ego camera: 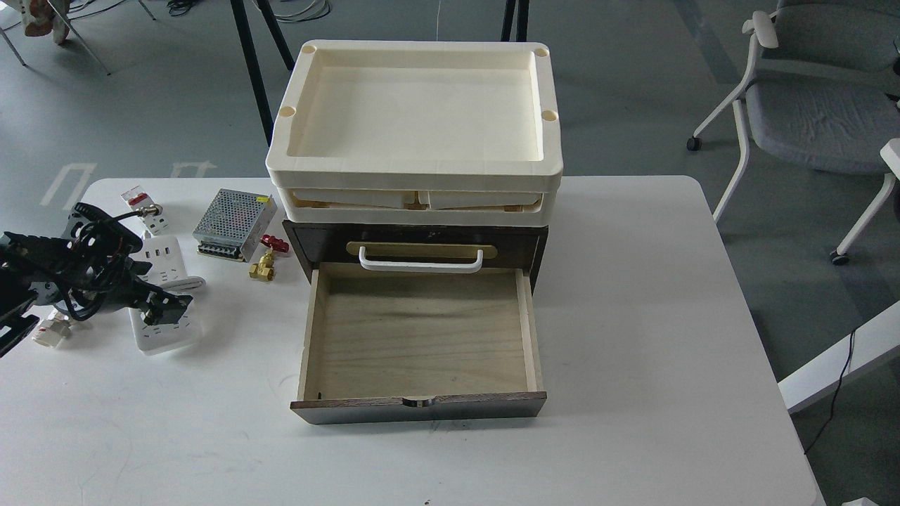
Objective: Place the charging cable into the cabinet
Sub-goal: 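Lower the left gripper and grasp the white power strip with cable, then lift the power strip with the left gripper toward the open drawer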
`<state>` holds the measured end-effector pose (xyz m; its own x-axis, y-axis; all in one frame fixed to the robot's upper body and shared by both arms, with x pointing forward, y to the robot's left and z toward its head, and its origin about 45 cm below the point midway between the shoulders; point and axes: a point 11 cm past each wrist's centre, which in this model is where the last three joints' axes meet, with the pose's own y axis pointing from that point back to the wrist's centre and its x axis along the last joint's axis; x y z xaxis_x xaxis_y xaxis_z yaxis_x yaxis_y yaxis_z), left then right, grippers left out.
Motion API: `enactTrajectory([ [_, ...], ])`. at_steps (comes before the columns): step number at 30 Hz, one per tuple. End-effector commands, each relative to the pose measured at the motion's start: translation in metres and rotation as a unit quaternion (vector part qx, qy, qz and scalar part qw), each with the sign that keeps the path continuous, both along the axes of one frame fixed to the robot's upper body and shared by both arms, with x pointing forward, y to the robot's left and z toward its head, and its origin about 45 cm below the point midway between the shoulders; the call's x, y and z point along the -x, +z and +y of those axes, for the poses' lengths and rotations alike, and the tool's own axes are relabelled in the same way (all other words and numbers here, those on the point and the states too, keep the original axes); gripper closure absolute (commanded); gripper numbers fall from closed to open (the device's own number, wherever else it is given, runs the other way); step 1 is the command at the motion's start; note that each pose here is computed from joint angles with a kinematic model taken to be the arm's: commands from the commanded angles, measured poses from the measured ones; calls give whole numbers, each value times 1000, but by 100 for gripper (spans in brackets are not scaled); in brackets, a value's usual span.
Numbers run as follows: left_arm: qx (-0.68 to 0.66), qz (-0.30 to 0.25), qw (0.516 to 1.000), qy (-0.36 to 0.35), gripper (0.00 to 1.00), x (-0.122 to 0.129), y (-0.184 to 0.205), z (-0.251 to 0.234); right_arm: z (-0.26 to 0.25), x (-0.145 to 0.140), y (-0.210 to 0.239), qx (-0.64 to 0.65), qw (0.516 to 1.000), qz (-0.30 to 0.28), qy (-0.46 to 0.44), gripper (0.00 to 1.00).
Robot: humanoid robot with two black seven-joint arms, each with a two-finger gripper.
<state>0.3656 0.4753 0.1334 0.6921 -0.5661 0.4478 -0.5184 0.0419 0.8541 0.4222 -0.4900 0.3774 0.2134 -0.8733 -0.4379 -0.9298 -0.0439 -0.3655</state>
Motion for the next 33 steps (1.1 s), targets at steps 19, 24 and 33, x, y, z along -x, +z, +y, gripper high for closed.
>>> enactTrajectory([
  [19,-16,-21,999,-42,83,0,-1,3,-7,5,-8,3,1000,11,-8,0],
  [24,-15,-32,998,-60,96,0,-1,1,-8,5,-8,3,1000,10,-9,0],
  [33,-9,-72,994,-84,100,-17,28,-4,-7,5,-7,2,1000,9,-9,0],
])
